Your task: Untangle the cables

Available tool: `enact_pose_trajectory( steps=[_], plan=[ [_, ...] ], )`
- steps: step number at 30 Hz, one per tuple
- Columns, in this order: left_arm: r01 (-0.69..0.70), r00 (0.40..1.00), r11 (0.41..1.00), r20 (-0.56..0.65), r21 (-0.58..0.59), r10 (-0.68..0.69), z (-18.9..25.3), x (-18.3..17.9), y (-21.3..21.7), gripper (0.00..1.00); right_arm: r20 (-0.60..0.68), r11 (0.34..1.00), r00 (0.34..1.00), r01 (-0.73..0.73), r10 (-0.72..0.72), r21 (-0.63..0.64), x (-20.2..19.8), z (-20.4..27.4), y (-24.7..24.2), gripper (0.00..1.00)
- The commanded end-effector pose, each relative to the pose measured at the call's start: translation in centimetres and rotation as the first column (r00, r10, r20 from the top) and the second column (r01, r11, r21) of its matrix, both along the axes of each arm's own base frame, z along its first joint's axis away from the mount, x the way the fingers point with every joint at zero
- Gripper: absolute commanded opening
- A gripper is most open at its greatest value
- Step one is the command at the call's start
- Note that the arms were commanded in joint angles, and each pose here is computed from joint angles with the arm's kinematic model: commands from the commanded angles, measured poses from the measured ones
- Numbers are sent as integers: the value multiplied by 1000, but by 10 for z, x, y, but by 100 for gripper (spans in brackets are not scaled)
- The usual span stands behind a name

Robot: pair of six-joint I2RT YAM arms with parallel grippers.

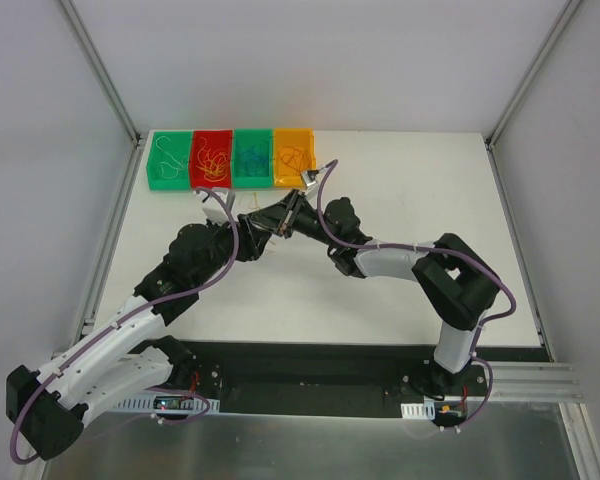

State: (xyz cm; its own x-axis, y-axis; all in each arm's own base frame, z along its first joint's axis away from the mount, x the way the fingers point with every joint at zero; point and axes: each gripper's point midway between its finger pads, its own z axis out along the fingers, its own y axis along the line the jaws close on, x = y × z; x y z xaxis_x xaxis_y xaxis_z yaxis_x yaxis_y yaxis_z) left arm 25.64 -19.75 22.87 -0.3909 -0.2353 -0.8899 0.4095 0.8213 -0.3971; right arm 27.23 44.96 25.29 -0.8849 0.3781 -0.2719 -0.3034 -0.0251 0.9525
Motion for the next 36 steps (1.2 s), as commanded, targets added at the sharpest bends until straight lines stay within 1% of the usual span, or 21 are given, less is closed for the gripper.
enact_pose_trajectory(
  steps=[1, 7, 10, 14, 15, 16, 17, 19, 20, 21, 22, 23, 24, 25, 27, 29, 30, 33, 34, 35, 36],
  plan=[
    [-45, 997, 999, 66, -4, 45, 30, 11, 7, 49, 40, 998, 999, -16, 14, 53, -4, 15, 5, 0],
    [-51, 995, 998, 91, 32, 48, 33, 9, 13, 49, 39, 996, 999, -37, 33, 81, -6, 19, 7, 0],
    [-25, 995, 998, 100, 59, 19, 33, 11, 8, 49, 37, 995, 998, -49, 46, 90, -7, 20, 8, 0],
    [-11, 995, 996, 96, 92, 2, 30, 15, 4, 43, 42, 994, 998, -53, 49, 94, -8, 22, 8, 0],
    [-16, 995, 995, 98, 97, 6, 30, 16, 5, 40, 42, 994, 998, -51, 48, 95, -7, 23, 8, 0],
    [-21, 995, 993, 100, 112, 10, 28, 18, 6, 36, 44, 994, 998, -53, 49, 96, -8, 23, 8, 0],
    [-19, 994, 992, 105, 125, 6, 28, 19, 6, 28, 46, 994, 998, -51, 47, 98, -8, 24, 7, 0],
    [-12, 993, 990, 115, 142, -5, 29, 20, 6, 5, 43, 994, 998, -50, 46, 96, -8, 23, 8, 0],
    [-14, 993, 989, 119, 149, -4, 28, 20, 6, 0, 44, 994, 998, -44, 39, 96, -6, 23, 7, 0],
    [-14, 993, 988, 119, 155, -4, 27, 20, 7, 0, 41, 995, 998, -40, 36, 92, -4, 20, 6, 0],
    [-15, 992, 987, 123, 162, -5, 27, 21, 7, 0, 41, 995, 998, -42, 39, 88, -4, 19, 6, 4],
    [-16, 993, 985, 121, 171, -5, 26, 21, 8, 0, 40, 996, 999, -39, 36, 85, -1, 17, 5, 10],
    [-21, 993, 984, 114, 180, 0, 23, 21, 9, 0, 40, 996, 999, -37, 34, 80, 2, 15, 2, 21],
    [-27, 994, 982, 111, 187, 6, 22, 22, 11, 0, 44, 997, 999, -32, 28, 76, 5, 15, -1, 28],
    [-31, 995, 977, 94, 209, 11, 16, 23, 14, 0, 61, 998, 998, -23, 19, 60, 13, 12, -11, 39],
    [-41, 997, 974, 75, 222, 25, 10, 28, 19, 0, 81, 999, 996, -28, 27, 15, 20, 8, -19, 50],
    [-43, 998, 974, 62, 222, 30, 7, 32, 22, 0, 86, 999, 996, -30, 31, -17, 27, 4, -25, 54],
    [-51, 998, 975, -12, 215, 54, -5, 45, 34, 0, 138, 998, 990, -31, 38, -55, 43, -1, -52, 67],
    [-59, 998, 976, -24, 211, 66, -6, 51, 38, 0, 156, 997, 986, -44, 54, -65, 44, -2, -61, 73],
    [-54, 997, 977, -36, 207, 62, -7, 57, 41, 0, 180, 997, 983, -30, 43, -76, 50, -2, -73, 83],
    [-59, 997, 976, -39, 207, 69, -6, 63, 44, 0, 203, 996, 979, -9, 27, -90, 56, -4, -85, 88]
  ],
)
